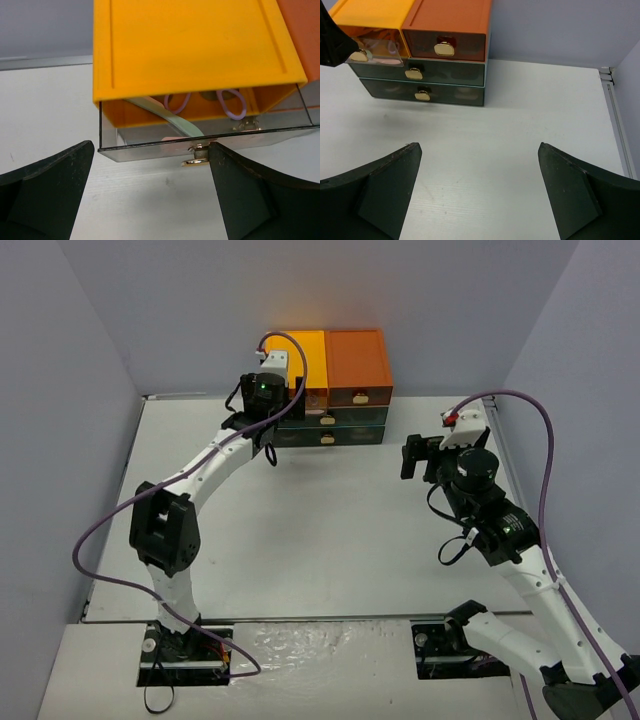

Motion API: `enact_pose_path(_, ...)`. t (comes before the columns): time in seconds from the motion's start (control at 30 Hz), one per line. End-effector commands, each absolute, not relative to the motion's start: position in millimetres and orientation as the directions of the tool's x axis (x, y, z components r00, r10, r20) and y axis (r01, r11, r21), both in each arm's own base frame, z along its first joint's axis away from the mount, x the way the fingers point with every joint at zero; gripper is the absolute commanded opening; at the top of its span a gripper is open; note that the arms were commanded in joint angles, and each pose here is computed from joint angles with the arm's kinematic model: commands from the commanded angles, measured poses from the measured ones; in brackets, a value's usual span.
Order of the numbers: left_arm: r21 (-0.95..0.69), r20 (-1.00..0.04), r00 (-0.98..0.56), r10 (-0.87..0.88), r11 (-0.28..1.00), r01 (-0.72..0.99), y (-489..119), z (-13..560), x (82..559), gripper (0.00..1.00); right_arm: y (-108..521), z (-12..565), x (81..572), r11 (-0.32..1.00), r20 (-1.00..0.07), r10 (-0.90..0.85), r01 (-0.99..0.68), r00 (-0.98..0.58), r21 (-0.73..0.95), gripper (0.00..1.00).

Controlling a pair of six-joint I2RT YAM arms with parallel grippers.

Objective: Organize the makeup

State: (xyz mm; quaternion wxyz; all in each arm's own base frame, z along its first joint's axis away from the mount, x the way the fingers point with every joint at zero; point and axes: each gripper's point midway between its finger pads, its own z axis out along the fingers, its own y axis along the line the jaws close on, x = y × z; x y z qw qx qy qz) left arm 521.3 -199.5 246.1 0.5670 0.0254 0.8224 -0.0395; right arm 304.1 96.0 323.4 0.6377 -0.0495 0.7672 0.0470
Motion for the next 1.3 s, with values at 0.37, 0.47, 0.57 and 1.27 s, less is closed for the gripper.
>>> enact_pose_path(0.37,-0.126,-0.976,-0.184,-0.121,0.992,0.013,-198.0,299.8,572.4,0.97,88.8,336.3,302.6,0.994,-0.991,0.017,-0.105,-0.136,0.031,1.0)
enact_pose_path(0.47,-0.144,-0.973,-0.185,-0.136,0.989,0.034,-196.6,305.2,560.0,0.97,85.8,345.5,301.4,0.995,-0.993,0.007,-0.1,-0.115,0.018,1.0)
enact_pose_path(0.57,-0.155,-0.976,-0.165,-0.142,0.985,0.073,-187.5,336.5,526.7,0.97,78.2,356.4,300.3,0.998,-0.996,-0.004,-0.07,-0.087,0.002,1.0)
enact_pose_path(1.27,-0.002,-0.968,-0.249,-0.029,0.994,-0.108,-30.3,330.0,268.2,0.97,27.7,371.2,279.5,0.989,-0.999,0.001,0.146,0.043,0.007,1.0)
